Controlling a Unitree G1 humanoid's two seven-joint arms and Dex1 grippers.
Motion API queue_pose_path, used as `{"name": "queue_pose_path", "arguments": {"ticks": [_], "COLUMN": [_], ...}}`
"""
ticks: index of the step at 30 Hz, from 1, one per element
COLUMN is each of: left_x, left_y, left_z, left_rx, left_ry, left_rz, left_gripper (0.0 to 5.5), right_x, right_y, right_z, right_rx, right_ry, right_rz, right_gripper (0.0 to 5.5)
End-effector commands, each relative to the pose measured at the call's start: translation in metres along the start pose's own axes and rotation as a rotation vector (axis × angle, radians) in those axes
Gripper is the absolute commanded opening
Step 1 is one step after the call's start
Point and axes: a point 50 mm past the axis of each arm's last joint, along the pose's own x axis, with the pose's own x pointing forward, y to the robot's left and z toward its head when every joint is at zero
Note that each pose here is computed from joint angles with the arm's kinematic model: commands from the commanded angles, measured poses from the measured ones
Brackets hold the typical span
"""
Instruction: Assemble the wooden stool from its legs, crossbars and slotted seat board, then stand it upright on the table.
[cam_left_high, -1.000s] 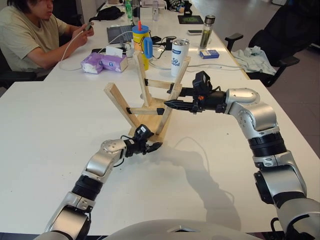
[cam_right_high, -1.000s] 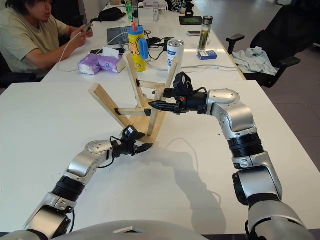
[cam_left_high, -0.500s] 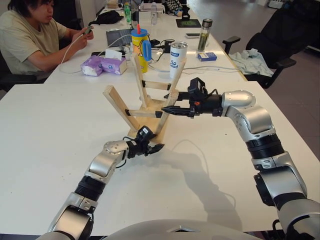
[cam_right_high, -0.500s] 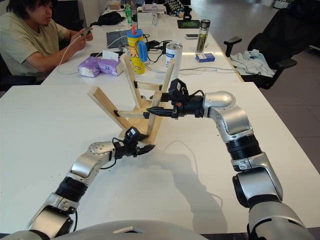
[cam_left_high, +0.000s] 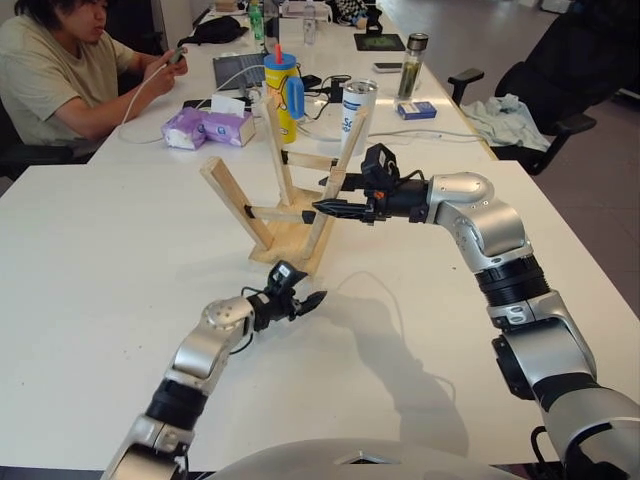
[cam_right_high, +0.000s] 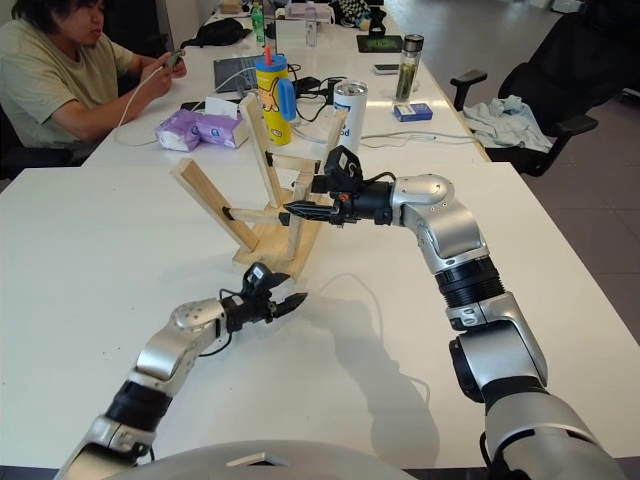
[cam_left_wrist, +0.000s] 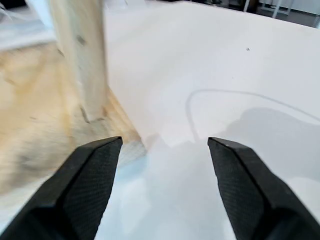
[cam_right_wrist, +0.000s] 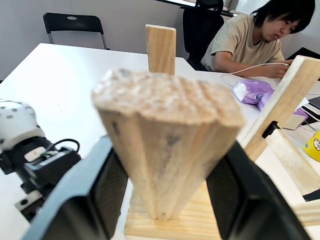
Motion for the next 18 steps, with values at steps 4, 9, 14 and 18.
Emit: {"name": "queue_pose_path", "arguments": {"ticks": [4, 9, 14, 18], "left_x": [-0.038, -0.008, 0.035, 0.027], "left_y": [0.044, 0.044, 0.032, 0.007], "left_z": [0.103, 0.136, 0.071, -0.046], "left_rx": [0.653, 0.851, 0.971, 0.929], "left_ry": [-0.385, -0.404, -0.050, 0.492], "left_rz": [0.535, 0.558, 0.345, -0.052], "left_gripper": [3.19, 3.19, 3.19, 3.19], "right_x": [-0.013, -0.009, -0.004, 0.000], "right_y": [0.002, 0.004, 0.006, 0.007], "right_z": [-0.037, -0.037, -0.037, -0.037], "right_rx": [0.077, 0.079, 0.077, 0.073], "right_ry": [0.197, 0.204, 0.211, 0.216], "right_rz": [-0.061, -0.039, -0.013, 0.003], "right_gripper": [2.07, 2.07, 2.07, 2.07]}}
